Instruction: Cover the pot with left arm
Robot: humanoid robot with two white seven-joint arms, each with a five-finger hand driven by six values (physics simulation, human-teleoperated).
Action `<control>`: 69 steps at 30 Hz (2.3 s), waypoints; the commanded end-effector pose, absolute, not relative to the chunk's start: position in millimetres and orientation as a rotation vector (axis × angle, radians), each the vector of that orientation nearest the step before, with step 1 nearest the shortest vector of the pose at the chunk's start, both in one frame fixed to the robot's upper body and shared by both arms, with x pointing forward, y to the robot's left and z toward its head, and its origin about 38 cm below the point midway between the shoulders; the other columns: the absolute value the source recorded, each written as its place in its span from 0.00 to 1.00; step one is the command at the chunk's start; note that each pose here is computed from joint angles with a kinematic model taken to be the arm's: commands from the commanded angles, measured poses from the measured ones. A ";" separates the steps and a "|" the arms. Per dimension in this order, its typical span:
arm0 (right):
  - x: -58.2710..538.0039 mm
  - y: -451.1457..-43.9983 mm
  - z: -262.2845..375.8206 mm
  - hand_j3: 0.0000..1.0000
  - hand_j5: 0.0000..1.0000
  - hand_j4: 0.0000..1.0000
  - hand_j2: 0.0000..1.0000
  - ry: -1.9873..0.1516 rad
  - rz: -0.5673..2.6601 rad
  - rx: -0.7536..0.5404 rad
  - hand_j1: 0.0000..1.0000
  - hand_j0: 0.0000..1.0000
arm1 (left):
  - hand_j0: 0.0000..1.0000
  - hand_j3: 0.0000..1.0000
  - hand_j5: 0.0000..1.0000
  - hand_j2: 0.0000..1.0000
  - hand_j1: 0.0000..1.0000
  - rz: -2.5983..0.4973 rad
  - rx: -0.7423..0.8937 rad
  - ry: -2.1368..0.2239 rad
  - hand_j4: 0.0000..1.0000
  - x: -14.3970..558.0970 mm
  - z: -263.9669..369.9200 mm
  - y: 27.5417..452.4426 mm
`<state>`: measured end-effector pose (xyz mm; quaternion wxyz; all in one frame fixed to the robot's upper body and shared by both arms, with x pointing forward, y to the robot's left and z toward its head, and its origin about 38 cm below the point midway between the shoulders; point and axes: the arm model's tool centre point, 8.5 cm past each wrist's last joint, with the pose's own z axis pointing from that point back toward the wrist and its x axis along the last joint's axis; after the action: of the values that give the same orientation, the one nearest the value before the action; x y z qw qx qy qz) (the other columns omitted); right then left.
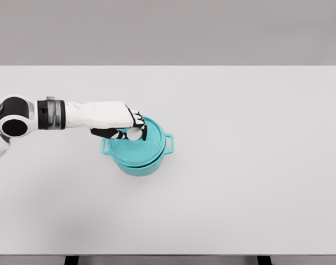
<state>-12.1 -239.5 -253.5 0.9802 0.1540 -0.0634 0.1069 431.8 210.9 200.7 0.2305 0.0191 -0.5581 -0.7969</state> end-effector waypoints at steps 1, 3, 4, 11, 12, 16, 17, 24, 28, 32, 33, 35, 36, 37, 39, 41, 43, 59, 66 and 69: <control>-11.9 -239.4 -253.5 1.00 1.00 1.00 1.00 -0.128 0.216 0.310 1.00 1.00 | 0.42 0.42 0.42 0.42 0.42 -2.183 0.046 -1.542 0.42 431.9 201.1 209.7; -11.9 -239.4 -253.5 1.00 1.00 1.00 1.00 -0.128 0.216 0.310 1.00 1.00 | 0.42 0.42 0.42 0.42 0.42 -2.183 0.048 -1.540 0.42 431.9 201.2 210.4; -11.9 -239.4 -253.5 1.00 1.00 1.00 1.00 -0.128 0.216 0.310 1.00 1.00 | 0.42 0.42 0.42 0.42 0.42 -2.183 0.048 -1.540 0.42 431.9 201.2 210.4; -11.9 -239.4 -253.5 1.00 1.00 1.00 1.00 -0.128 0.216 0.310 1.00 1.00 | 0.42 0.42 0.42 0.42 0.42 -2.186 0.048 -1.536 0.42 431.1 201.0 211.8; -11.9 -239.4 -253.5 1.00 1.00 1.00 1.00 -0.128 0.216 0.310 1.00 1.00 | 0.42 0.42 0.42 0.42 0.42 -2.187 0.046 -1.536 0.42 430.7 200.7 211.3; -11.9 -239.4 -253.5 1.00 1.00 1.00 1.00 -0.128 0.216 0.310 1.00 1.00 | 0.42 0.42 0.42 0.42 0.42 -2.189 0.042 -1.532 0.42 430.0 199.1 211.1; -11.9 -239.4 -253.5 1.00 1.00 1.00 1.00 -0.128 0.216 0.310 1.00 1.00 | 0.43 0.43 0.43 0.43 0.43 -2.189 0.042 -1.532 0.43 430.0 199.1 211.1; -11.9 -239.4 -253.5 1.00 1.00 1.00 1.00 -0.128 0.216 0.310 1.00 1.00 | 0.79 0.79 0.79 0.79 0.79 -2.188 0.046 -1.528 0.79 430.0 199.2 213.1; -11.9 -239.4 -253.5 1.00 1.00 1.00 1.00 -0.128 0.216 0.310 1.00 1.00 | 0.83 0.83 0.83 0.83 0.83 -2.188 0.051 -1.527 0.83 430.6 200.4 214.5; -11.9 -239.4 -253.5 1.00 1.00 1.00 1.00 -0.128 0.216 0.310 1.00 1.00 | 0.92 0.92 0.92 0.92 0.92 -2.187 0.053 -1.528 0.92 430.7 200.9 214.6; -11.9 -239.4 -253.5 1.00 1.00 1.00 1.00 -0.128 0.216 0.310 1.00 1.00 | 0.96 0.96 0.96 0.96 0.96 -2.186 0.054 -1.529 0.96 430.8 201.1 215.3; -11.9 -239.4 -253.5 1.00 1.00 1.00 1.00 -0.128 0.216 0.310 1.00 1.00 | 1.00 1.00 1.00 1.00 1.00 -2.185 0.062 -1.525 1.00 431.4 202.7 217.8; -11.9 -239.4 -253.5 1.00 1.00 1.00 1.00 -0.128 0.216 0.310 1.00 1.00 | 1.00 1.00 1.00 1.00 1.00 -2.185 0.062 -1.525 1.00 431.4 202.7 217.8; -11.9 -239.4 -253.5 1.00 1.00 1.00 1.00 -0.128 0.216 0.310 1.00 1.00 | 1.00 1.00 1.00 1.00 1.00 -2.186 0.062 -1.522 1.00 431.4 202.6 218.5; -12.4 -239.5 -253.5 1.00 1.00 1.00 1.00 -0.127 0.215 0.310 1.00 1.00 | 1.00 1.00 1.00 1.00 1.00 -2.185 0.064 -1.520 1.00 431.6 202.4 219.6; -11.9 -239.4 -253.5 1.00 1.00 1.00 1.00 -0.128 0.216 0.310 1.00 1.00 | 1.00 1.00 1.00 1.00 1.00 -2.186 0.062 -1.520 1.00 431.4 201.9 218.8; -11.9 -239.4 -253.5 1.00 1.00 1.00 1.00 -0.128 0.216 0.310 1.00 1.00 | 1.00 1.00 1.00 1.00 1.00 -2.186 0.064 -1.517 1.00 431.5 202.0 220.1; -11.9 -239.4 -253.5 1.00 1.00 1.00 1.00 -0.128 0.216 0.310 1.00 1.00 | 1.00 1.00 1.00 1.00 1.00 -2.186 0.086 -1.504 1.00 429.4 210.0 233.0; -11.9 -239.4 -253.5 1.00 1.00 1.00 1.00 -0.128 0.216 0.310 1.00 1.00 | 1.00 1.00 1.00 1.00 1.00 -2.176 0.065 -1.540 1.00 414.9 230.6 244.2; -11.9 -239.4 -253.5 1.00 1.00 1.00 1.00 -0.128 0.216 0.310 1.00 1.00 | 1.00 1.00 1.00 1.00 1.00 -2.174 0.064 -1.543 1.00 414.9 230.9 244.1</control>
<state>-12.0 -239.5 -253.6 0.9802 0.1540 -0.0636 0.1069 416.3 242.8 228.1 0.2336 0.0253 -0.5587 -0.7954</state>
